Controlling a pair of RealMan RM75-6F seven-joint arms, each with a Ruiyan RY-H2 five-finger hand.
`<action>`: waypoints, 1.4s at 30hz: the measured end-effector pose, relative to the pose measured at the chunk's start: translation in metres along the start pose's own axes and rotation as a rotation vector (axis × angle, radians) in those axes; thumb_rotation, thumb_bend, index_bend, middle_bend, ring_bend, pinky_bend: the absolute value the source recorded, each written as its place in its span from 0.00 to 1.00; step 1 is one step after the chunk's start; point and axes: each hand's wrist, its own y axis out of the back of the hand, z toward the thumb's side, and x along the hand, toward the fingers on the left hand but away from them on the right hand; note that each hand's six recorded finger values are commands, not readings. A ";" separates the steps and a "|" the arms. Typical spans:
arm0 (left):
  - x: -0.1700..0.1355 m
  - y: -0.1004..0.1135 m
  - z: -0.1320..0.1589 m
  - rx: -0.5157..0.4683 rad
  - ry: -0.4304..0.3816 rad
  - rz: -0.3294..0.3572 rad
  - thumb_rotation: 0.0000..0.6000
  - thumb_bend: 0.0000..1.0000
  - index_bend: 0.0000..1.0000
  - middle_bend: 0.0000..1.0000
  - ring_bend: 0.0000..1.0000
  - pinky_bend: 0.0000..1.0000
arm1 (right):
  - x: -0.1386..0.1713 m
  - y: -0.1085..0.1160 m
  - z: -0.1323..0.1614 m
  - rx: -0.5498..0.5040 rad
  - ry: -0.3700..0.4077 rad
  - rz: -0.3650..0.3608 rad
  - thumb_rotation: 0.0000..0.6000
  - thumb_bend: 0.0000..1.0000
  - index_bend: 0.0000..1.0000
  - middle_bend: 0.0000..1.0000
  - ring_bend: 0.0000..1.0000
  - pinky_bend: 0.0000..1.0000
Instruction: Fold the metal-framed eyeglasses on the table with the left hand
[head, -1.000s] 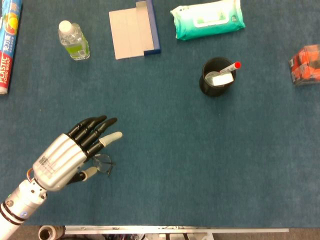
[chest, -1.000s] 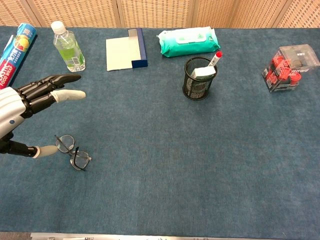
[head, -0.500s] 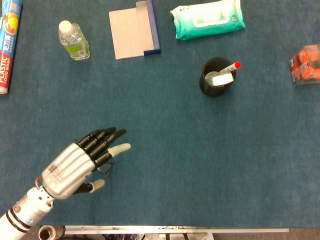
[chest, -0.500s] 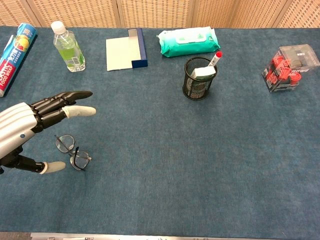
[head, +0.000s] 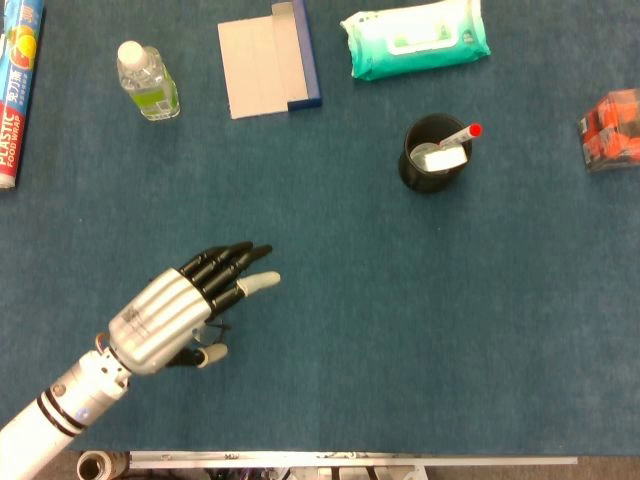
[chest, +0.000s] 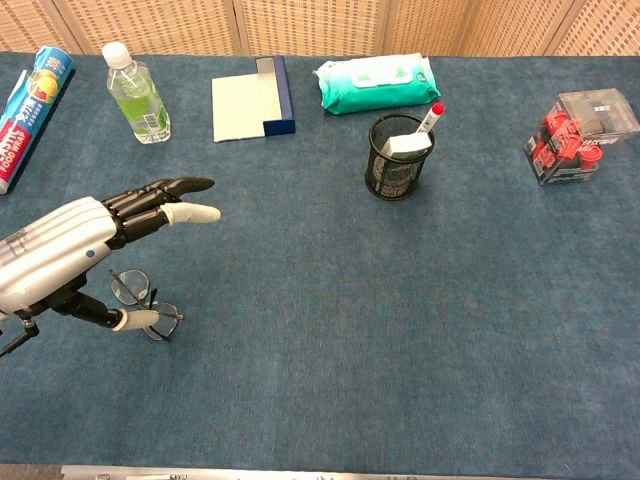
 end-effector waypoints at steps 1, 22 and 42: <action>0.001 0.001 -0.002 -0.001 0.005 0.001 1.00 0.02 0.12 0.00 0.00 0.12 | 0.000 0.000 0.000 0.000 0.000 0.000 1.00 0.54 0.59 0.53 0.36 0.36; 0.009 0.001 -0.047 -0.024 0.108 -0.005 1.00 0.02 0.12 0.00 0.00 0.12 | 0.000 -0.005 0.000 0.004 -0.002 0.012 1.00 0.54 0.59 0.53 0.36 0.36; 0.014 -0.007 -0.085 -0.079 0.172 -0.027 1.00 0.02 0.12 0.00 0.00 0.12 | -0.001 -0.007 0.000 0.017 -0.001 0.017 1.00 0.54 0.59 0.53 0.36 0.36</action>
